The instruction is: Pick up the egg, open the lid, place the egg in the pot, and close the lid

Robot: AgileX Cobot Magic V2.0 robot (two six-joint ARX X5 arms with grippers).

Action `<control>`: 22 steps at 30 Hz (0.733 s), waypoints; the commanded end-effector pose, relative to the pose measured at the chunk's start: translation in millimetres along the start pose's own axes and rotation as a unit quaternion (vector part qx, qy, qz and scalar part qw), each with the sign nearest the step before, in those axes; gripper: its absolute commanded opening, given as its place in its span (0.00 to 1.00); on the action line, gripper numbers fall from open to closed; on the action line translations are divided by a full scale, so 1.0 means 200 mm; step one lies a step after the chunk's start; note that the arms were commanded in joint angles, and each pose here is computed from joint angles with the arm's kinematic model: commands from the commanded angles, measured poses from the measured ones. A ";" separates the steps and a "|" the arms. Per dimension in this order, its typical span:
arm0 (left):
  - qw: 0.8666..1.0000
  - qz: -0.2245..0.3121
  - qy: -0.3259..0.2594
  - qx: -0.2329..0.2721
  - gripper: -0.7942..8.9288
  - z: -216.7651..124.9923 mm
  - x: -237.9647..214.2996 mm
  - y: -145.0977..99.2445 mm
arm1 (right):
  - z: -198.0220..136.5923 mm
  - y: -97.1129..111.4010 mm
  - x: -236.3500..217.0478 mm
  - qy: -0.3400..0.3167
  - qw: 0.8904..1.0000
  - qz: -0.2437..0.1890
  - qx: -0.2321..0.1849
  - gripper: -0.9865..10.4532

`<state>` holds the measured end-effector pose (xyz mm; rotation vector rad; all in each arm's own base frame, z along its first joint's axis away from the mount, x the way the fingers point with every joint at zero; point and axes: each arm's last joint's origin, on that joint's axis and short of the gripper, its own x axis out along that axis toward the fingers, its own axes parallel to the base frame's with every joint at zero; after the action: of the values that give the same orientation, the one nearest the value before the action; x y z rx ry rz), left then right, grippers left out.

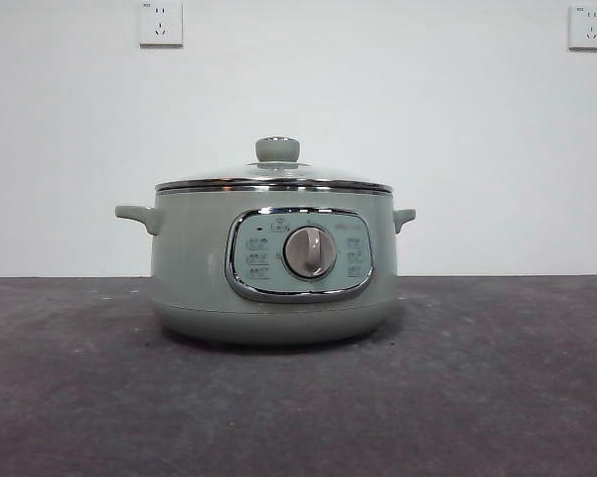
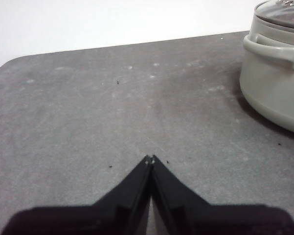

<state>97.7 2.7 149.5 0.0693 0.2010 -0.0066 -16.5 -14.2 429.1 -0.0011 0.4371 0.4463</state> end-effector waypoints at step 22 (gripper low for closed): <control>1.000 -0.001 0.017 -0.004 0.08 -0.02 0.01 0.00 | -0.20 -0.07 0.44 -0.133 0.977 -0.156 -0.051 0.09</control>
<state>99.0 2.8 147.3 0.0681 0.2296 -0.0074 35.5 4.7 369.8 -0.0964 0.1438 0.1527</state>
